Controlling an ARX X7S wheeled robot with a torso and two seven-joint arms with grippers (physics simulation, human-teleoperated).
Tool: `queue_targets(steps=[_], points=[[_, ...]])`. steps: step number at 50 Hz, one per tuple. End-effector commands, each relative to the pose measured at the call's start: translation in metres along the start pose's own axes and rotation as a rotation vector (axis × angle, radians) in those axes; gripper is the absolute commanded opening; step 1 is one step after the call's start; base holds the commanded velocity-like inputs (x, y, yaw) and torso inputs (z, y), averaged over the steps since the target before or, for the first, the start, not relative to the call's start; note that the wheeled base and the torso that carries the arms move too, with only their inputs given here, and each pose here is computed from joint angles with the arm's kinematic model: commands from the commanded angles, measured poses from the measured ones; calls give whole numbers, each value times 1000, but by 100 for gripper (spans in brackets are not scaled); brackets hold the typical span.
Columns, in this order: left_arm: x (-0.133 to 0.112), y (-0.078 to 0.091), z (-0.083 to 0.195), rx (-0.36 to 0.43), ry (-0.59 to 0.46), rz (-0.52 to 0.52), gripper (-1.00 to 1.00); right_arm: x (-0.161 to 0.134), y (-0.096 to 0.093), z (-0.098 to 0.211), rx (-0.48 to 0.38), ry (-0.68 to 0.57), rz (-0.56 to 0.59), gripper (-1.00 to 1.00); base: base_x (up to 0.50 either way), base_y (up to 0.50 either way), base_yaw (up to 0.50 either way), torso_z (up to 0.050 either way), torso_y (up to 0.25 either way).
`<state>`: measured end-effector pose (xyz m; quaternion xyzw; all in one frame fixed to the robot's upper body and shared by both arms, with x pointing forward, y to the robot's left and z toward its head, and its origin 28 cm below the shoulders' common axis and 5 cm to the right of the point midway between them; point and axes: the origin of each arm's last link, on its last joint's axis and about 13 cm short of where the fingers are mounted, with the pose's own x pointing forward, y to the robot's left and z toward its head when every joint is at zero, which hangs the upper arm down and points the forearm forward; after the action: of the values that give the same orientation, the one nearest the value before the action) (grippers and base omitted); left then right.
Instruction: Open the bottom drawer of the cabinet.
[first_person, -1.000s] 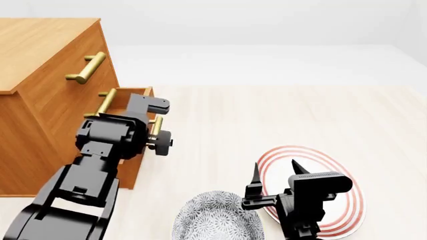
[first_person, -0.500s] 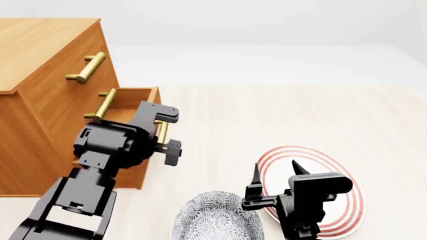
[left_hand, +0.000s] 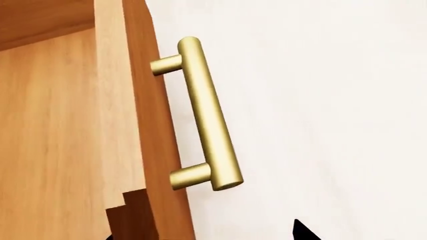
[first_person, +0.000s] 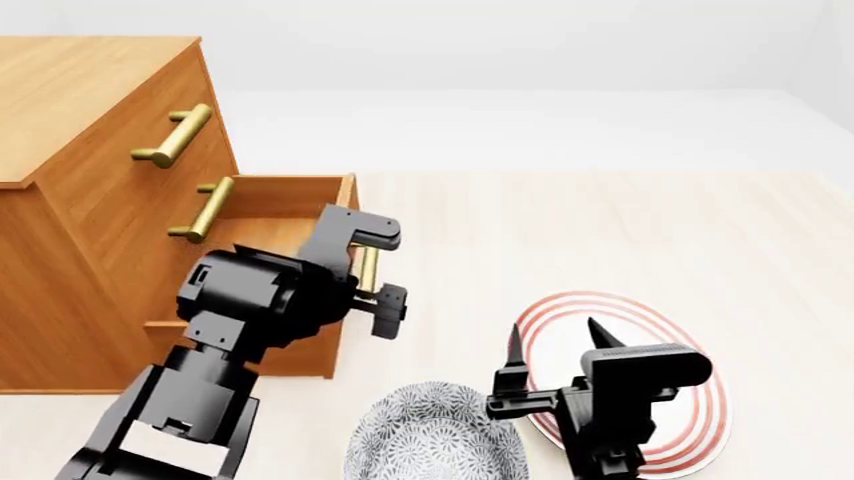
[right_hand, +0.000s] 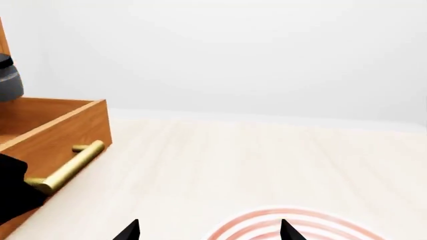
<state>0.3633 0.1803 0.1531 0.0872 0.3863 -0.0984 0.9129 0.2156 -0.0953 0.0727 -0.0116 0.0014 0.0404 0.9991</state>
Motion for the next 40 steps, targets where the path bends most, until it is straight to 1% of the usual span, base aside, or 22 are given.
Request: queue_targets(steps=[1,8,15,19,24,25,26,27,29,30,31,32,33,35,36,37,40], points=[[5,-29,1,0,-19,-150,100,-1,-1,2,0,-5,-3,100,0,0,0,0,0],[6,-36,1,1,-21,-190,100,-3,-2,1,2,-4,-5,100,0,0,0,0,0],[3,-36,2,0,-33,-197,100,-3,-2,1,2,-3,-7,100,0,0,0,0,0],[0,-35,2,1,-56,-195,100,-3,-2,2,1,-5,-7,100,0,0,0,0,0],[-10,-34,4,-5,-100,-194,100,-2,-2,3,-1,-7,-5,100,0,0,0,0,0],[-12,-33,4,4,-146,-183,100,-2,-2,3,-1,-7,-5,100,0,0,0,0,0],[-16,-33,5,1,-213,-174,100,-2,-2,4,-2,-8,-5,100,0,0,0,0,0],[-23,-31,7,-25,-260,-172,100,-2,-2,5,-3,-10,-6,100,0,0,0,0,0],[-34,-29,11,-26,-416,-140,100,-1,-2,6,-3,-13,-7,100,0,0,0,0,0],[-46,-28,11,-1,-519,-148,100,-1,-2,7,-5,-16,-7,100,0,0,0,0,0],[-50,-28,12,-25,-518,-110,100,-1,-2,7,-5,-16,-7,100,0,0,0,0,0],[-58,-26,13,-45,-552,-101,100,-1,-2,7,-5,-17,-7,100,0,0,0,0,0],[-64,-26,13,-44,-572,-95,100,-1,-2,7,-5,-17,-7,100,0,0,0,0,0],[-82,-23,13,-56,-645,-60,100,0,-1,8,-5,-19,-6,100,0,0,0,0,0],[-89,-23,11,-58,-653,-74,100,0,-1,8,-4,-20,-5,100,0,0,0,0,0],[-93,-22,11,-61,-673,-49,100,0,-1,8,-5,-20,-5,100,0,0,0,0,0],[-116,-22,-4,-54,-768,-57,100,1,0,12,-8,-33,-7,100,0,0,0,0,0]])
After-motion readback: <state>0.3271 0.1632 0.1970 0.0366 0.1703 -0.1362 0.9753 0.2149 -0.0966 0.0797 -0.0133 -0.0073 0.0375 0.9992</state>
